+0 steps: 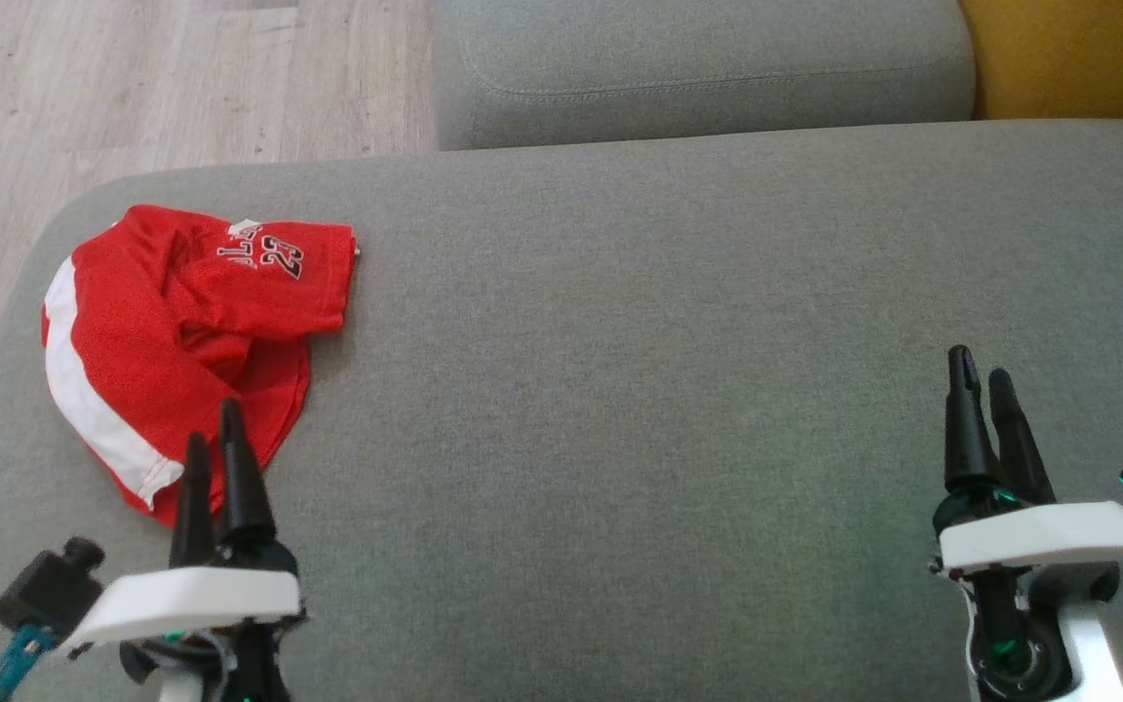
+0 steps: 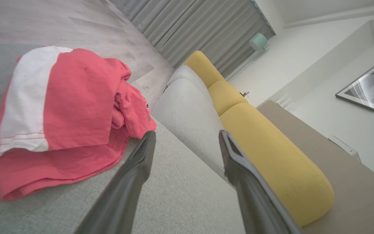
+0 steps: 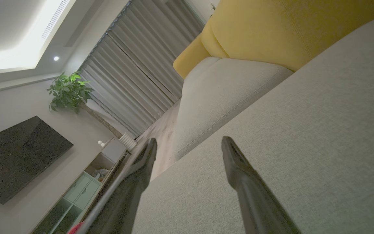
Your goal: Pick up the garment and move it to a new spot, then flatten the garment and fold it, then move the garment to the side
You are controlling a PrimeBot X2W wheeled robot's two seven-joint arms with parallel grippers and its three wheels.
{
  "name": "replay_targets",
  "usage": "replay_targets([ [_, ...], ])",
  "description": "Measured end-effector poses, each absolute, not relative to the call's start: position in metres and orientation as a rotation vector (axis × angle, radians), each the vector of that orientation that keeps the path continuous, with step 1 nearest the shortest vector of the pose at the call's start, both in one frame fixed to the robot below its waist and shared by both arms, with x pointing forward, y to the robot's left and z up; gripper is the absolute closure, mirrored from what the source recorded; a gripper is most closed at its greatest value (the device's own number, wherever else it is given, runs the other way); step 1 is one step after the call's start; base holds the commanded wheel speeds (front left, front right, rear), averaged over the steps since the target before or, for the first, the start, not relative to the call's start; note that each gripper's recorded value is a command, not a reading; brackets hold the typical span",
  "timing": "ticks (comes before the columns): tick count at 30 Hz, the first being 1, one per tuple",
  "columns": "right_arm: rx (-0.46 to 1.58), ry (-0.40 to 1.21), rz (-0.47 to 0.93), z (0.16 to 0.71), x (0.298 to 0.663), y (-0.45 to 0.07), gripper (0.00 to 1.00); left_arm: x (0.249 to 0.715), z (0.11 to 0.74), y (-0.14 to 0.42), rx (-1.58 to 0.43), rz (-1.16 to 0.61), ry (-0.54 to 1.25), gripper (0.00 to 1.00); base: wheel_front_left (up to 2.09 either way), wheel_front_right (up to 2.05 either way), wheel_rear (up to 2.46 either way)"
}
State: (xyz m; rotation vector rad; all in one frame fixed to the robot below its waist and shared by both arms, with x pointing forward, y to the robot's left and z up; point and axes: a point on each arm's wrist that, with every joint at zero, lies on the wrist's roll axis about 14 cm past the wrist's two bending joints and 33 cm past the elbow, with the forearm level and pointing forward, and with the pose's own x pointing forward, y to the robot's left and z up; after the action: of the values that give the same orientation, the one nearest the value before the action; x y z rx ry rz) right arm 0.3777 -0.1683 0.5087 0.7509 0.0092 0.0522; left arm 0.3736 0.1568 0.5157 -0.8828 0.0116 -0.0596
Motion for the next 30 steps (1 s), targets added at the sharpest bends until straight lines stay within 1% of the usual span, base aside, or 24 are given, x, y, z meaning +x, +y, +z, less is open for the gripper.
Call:
replay_targets([
  [13,0.539,-0.024,0.095,0.517,0.379,-0.158,0.00,0.374,0.520,0.121,-0.606,-0.175,0.013,0.00,0.00,0.00,0.00],
  [26,0.348,-0.053,0.134,0.522,0.380,-0.148,0.00,0.375,0.519,0.102,-0.313,-0.241,0.002,0.00,0.00,0.00,0.00],
  [30,0.279,-0.060,0.149,0.523,0.379,-0.145,0.00,0.373,0.510,0.098,-0.215,-0.252,0.018,0.00,0.00,0.00,0.00],
])
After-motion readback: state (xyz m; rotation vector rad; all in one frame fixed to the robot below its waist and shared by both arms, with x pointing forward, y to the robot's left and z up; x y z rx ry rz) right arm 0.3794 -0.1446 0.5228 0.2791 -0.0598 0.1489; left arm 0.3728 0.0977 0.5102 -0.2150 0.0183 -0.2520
